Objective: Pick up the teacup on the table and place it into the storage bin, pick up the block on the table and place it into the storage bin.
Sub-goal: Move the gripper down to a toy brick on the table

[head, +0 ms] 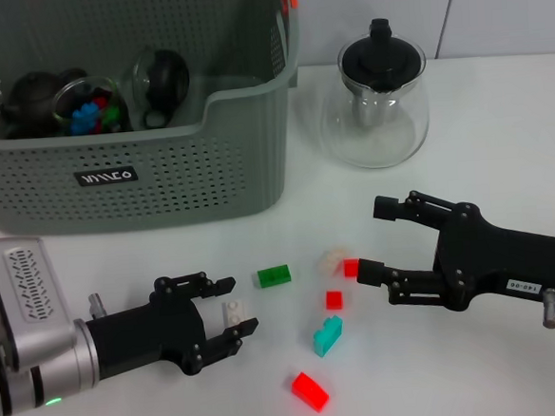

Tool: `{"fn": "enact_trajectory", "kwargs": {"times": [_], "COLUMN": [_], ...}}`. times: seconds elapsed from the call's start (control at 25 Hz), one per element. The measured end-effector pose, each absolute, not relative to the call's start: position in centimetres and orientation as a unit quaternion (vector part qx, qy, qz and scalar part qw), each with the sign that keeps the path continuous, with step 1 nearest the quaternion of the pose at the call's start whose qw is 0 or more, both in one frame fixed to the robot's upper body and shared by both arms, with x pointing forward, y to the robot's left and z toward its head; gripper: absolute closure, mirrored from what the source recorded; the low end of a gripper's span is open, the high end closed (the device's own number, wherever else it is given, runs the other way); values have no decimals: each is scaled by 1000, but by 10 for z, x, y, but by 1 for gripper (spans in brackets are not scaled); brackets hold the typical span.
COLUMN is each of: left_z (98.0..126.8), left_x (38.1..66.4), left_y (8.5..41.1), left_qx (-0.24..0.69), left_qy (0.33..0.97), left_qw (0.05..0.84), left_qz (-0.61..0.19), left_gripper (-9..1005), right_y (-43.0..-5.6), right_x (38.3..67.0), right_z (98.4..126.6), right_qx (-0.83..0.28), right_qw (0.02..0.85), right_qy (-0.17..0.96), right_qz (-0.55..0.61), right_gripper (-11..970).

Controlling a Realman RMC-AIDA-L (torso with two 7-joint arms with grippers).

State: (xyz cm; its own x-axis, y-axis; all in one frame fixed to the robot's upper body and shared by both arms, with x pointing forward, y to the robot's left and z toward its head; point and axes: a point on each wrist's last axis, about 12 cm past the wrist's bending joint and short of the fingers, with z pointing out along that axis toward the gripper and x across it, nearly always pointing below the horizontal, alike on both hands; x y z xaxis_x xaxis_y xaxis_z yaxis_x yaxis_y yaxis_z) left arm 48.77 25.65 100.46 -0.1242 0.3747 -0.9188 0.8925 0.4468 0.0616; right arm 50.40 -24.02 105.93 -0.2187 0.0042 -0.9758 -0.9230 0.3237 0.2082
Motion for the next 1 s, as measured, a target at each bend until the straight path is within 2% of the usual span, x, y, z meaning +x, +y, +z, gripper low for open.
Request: {"fn": "enact_trajectory", "kwargs": {"times": [1.0], "left_z": [996], "left_x": [491], "left_y": [248], "left_qx": [456], "left_qy": [715], "left_qw": [462], "left_qz": [-259], "left_gripper": [427], "right_y": [-241], "right_x": [501], "right_z": [1057], "right_qx": [-357], "right_qw": [507], "right_qy": [637], "right_qz": [458], "right_gripper": [15]}}
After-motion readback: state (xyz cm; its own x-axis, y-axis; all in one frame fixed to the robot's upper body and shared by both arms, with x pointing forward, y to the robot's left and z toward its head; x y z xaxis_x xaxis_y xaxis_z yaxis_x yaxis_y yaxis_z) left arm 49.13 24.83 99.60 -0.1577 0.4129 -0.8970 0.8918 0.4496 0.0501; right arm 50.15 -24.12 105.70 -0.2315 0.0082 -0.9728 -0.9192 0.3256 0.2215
